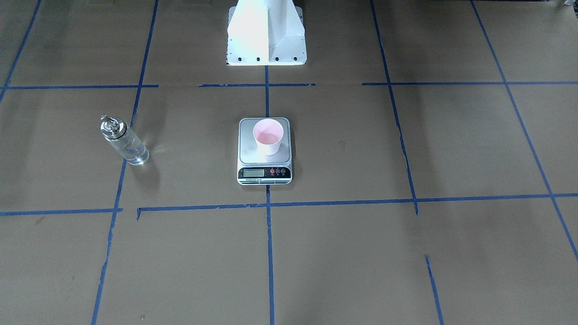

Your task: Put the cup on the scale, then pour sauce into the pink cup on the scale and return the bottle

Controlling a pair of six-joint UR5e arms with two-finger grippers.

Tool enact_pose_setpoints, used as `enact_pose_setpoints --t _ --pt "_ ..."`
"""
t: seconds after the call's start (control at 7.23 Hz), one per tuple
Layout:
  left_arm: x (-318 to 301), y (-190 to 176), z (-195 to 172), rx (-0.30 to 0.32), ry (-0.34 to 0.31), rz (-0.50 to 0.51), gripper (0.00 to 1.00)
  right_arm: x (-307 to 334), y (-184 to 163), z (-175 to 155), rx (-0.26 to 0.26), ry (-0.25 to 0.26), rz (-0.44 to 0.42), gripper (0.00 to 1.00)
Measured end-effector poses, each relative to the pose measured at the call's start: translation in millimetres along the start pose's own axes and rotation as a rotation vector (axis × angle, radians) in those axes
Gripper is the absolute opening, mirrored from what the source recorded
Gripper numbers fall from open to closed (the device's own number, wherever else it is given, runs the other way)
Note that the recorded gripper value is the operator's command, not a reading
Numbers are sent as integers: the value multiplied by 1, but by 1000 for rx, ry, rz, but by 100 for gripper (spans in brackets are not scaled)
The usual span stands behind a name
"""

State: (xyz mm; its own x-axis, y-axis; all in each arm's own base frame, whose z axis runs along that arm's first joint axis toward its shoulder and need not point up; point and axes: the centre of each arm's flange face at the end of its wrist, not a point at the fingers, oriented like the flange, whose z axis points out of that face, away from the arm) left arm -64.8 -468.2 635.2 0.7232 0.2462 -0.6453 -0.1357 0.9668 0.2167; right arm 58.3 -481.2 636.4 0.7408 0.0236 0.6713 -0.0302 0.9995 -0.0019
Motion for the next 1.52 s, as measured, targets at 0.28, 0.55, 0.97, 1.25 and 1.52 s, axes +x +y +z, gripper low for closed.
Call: enact_pose_setpoints --t 0.28,0.55,0.97,1.25,1.52 --pt "-5 3 5 -10 -2 -9 100 0 0 1 -2 1 0 100" --pt "-7 3 8 -13 1 -8 100 0 0 2 -3 1 0 100" --pt "-5 1 6 -6 3 -1 100 1 -1 5 1 2 -5 100" --pt "-5 1 6 -7 3 -3 100 2 -1 5 2 2 -6 100" --pt "-6 1 7 -8 2 -6 100 2 -1 5 2 2 -6 100"
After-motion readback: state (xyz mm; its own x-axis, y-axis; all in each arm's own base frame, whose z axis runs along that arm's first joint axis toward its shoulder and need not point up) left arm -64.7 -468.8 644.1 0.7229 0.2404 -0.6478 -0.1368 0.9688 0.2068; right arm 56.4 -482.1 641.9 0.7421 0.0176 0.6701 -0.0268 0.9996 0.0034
